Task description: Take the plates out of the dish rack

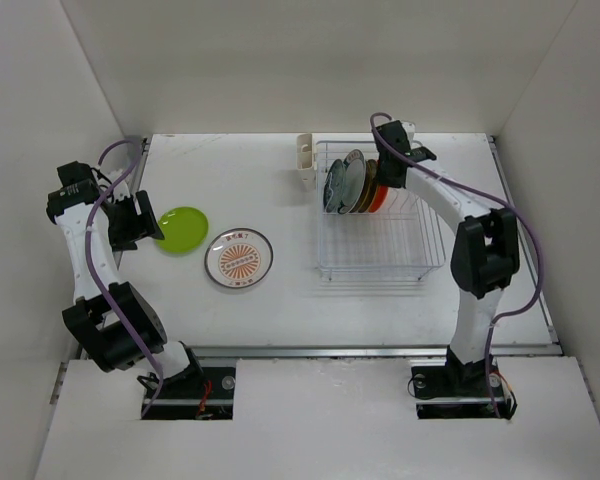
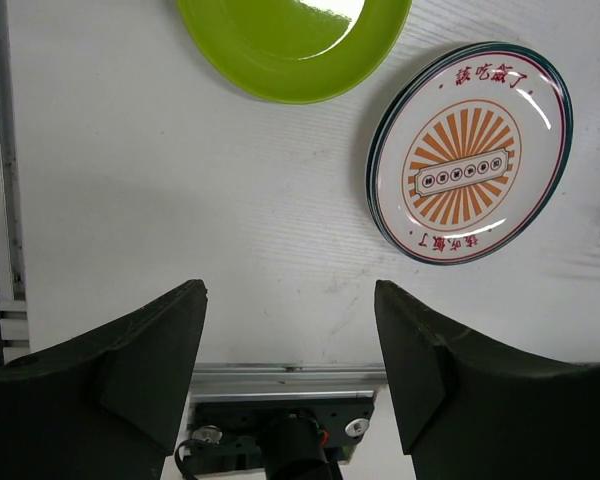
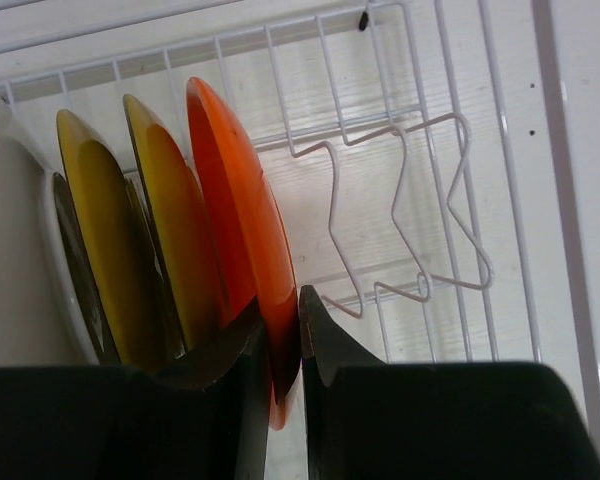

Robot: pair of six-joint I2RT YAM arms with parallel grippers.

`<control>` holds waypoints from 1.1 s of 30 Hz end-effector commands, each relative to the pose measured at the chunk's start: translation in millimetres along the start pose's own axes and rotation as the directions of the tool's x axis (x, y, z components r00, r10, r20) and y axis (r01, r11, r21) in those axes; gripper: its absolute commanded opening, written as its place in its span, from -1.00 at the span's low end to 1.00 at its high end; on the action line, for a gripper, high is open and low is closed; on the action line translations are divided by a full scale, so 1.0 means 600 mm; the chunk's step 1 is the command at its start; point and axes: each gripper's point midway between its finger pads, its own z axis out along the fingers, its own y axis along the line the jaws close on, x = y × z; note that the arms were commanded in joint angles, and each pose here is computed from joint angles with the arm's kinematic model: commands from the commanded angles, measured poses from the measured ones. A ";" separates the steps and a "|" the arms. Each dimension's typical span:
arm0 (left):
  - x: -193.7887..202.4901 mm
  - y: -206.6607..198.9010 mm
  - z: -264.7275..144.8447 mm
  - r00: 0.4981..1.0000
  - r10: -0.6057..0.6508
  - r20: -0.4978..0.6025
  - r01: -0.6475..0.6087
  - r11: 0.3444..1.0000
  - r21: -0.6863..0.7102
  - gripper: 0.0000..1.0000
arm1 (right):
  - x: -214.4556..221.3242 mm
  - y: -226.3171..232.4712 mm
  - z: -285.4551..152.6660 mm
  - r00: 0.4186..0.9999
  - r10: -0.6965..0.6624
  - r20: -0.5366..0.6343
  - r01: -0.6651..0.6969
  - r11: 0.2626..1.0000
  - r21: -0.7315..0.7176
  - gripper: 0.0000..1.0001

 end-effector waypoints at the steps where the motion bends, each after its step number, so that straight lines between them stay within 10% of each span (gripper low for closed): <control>1: -0.019 -0.014 -0.028 0.997 0.040 0.059 -0.041 0.999 0.014 0.31 | -0.059 -0.007 -0.069 0.990 0.063 0.127 -0.069 0.997 0.046 -1.00; 18: -0.033 -0.051 -0.053 0.994 0.066 0.091 -0.073 0.995 0.073 0.33 | -0.154 -0.128 -0.301 0.929 0.102 0.357 -0.170 0.971 0.166 -1.00; 26: -0.031 -0.131 -0.085 0.981 0.147 0.123 -0.177 0.941 0.287 0.33 | -0.158 -0.011 -0.382 0.917 0.071 0.392 -0.013 0.989 -0.147 -1.00; 33: 0.002 -0.220 -0.083 0.936 0.332 0.121 -0.352 0.845 0.402 0.33 | -0.036 0.297 -0.417 0.961 -0.053 0.271 0.251 0.575 -0.778 -1.00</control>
